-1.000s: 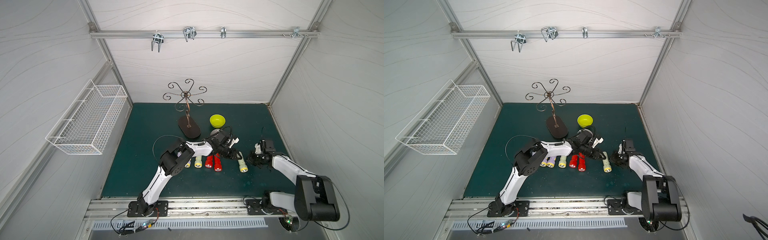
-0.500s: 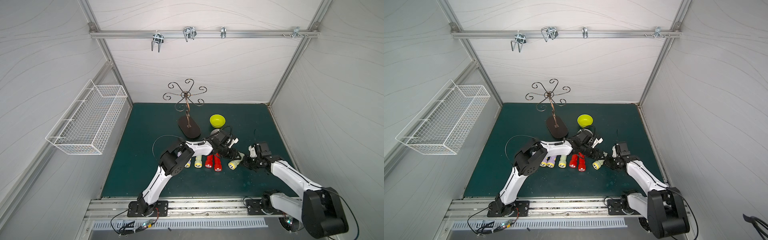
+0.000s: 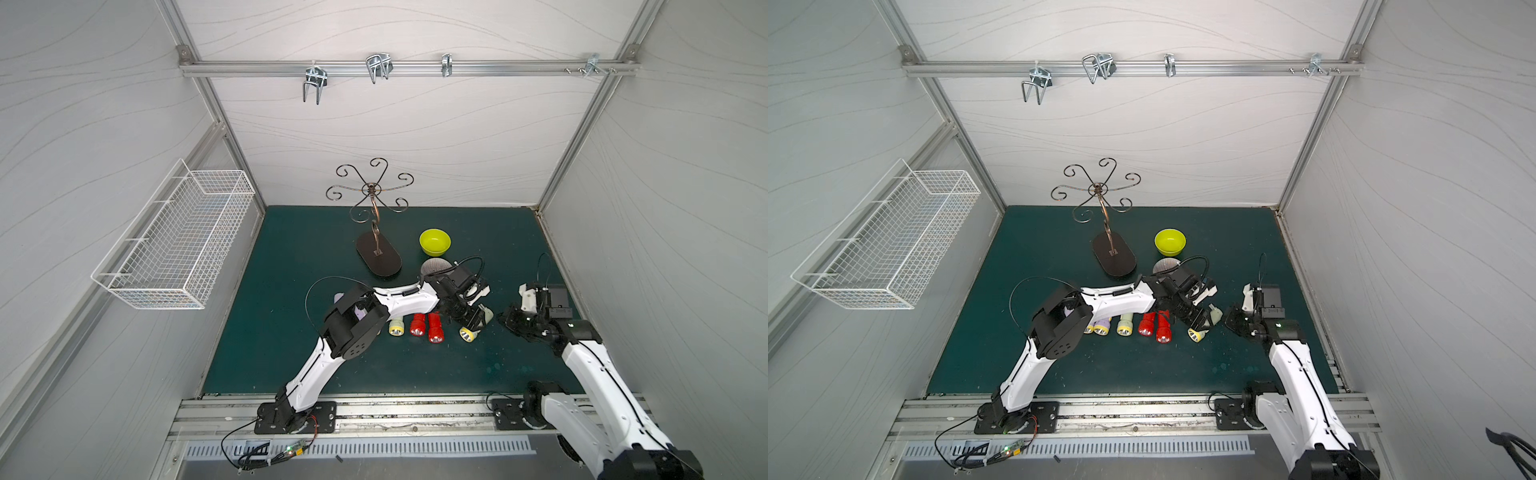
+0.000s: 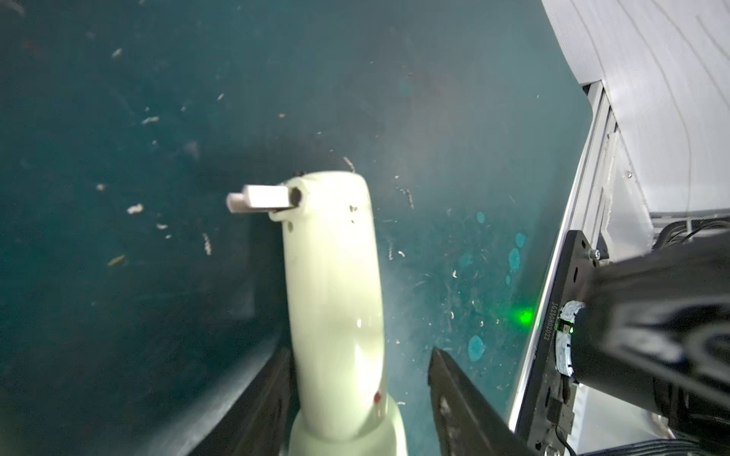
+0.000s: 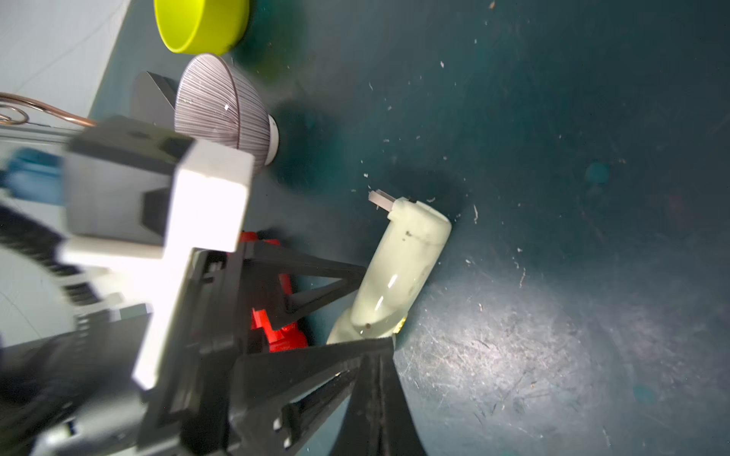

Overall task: Close the plug at the bottom of the flashlight
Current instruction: Pick up the flashlight from the center of the board.

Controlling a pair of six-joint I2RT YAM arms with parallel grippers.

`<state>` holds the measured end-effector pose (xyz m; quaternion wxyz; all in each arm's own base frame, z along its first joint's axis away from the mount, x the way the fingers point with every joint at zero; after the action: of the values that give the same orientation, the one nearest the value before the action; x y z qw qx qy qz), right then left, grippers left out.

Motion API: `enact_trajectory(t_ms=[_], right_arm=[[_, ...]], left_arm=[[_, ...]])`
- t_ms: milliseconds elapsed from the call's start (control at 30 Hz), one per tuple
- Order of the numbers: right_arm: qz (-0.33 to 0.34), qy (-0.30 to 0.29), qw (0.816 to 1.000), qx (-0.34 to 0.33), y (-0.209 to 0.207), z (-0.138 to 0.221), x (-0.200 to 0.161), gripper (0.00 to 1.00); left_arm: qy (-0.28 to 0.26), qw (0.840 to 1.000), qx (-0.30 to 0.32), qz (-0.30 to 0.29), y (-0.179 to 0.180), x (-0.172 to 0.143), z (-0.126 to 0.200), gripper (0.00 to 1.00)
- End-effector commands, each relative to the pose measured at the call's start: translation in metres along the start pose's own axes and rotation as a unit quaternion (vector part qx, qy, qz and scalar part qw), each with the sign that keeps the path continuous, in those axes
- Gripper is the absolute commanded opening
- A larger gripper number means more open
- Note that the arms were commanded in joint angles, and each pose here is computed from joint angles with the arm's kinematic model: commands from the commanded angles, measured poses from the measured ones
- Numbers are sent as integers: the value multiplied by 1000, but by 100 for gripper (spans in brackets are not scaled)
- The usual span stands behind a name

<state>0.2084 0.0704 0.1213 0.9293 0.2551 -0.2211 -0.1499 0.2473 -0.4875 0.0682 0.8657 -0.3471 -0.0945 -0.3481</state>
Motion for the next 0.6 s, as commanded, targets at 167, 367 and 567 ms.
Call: enact_trajectory(t_ms=[167, 367, 567], right_arm=[[-4, 16, 1000, 2, 0, 1, -4, 2], [-5, 12, 1000, 7, 5, 4, 0, 7], [-8, 11, 1000, 17, 10, 8, 2, 14]], left_arm=[[4, 996, 61, -66, -7, 20, 4, 60], [33, 989, 104, -97, -8, 10, -7, 60], [48, 985, 127, -108, -5, 0, -19, 62]])
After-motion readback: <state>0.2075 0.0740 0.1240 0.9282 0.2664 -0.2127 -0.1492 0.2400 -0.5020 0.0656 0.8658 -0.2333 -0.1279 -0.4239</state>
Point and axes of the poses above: each gripper's point midway between its finger pads, its own z axis back along the fingers, its own y axis along the line the jaws close on, x = y × z, the point moved 2 cm from there along z, back along the fingers, and after that the axes turned 3 degrees about z, right-handed, at the moved point
